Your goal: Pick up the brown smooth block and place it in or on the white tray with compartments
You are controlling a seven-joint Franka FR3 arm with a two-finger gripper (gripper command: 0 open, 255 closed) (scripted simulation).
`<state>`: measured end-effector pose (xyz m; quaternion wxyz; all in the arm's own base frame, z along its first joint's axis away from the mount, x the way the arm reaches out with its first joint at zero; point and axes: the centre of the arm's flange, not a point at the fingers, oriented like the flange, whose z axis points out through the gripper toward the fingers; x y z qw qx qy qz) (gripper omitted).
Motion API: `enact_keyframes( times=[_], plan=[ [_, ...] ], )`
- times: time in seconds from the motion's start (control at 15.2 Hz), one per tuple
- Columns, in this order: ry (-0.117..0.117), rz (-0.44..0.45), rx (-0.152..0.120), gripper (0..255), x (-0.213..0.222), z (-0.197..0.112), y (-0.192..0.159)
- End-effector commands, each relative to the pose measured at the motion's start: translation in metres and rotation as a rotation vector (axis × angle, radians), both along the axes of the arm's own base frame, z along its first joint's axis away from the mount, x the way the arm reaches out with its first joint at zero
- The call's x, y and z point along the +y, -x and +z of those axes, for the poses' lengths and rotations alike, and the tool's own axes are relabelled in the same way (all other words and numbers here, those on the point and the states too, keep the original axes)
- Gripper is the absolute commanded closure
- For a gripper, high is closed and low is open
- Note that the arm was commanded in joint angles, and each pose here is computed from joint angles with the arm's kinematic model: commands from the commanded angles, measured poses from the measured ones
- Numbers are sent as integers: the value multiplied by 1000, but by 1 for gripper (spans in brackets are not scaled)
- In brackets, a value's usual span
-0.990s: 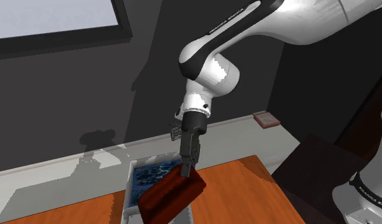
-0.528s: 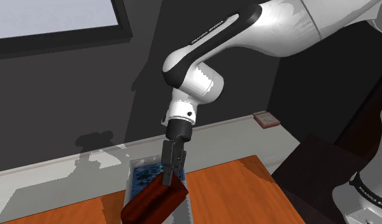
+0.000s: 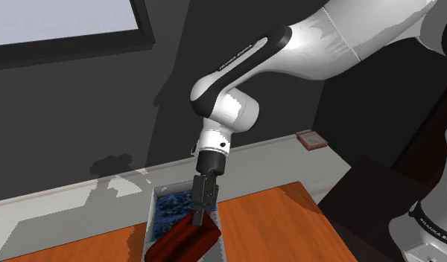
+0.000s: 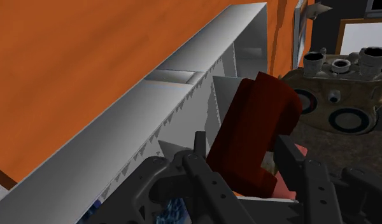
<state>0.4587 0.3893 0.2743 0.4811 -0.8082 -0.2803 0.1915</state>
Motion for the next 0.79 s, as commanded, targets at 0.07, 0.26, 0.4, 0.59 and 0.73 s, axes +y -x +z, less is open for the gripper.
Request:
enact_keyframes(
  times=[0.07, 0.26, 0.4, 0.59, 0.73],
  plan=[
    [3, 1, 1, 255, 0, -14, 1],
    [3, 1, 1, 255, 0, -14, 1],
    [3, 1, 1, 255, 0, -14, 1],
    [3, 1, 1, 0, 0, -13, 3],
    [3, 1, 1, 0, -1, -15, -1]
  ],
)
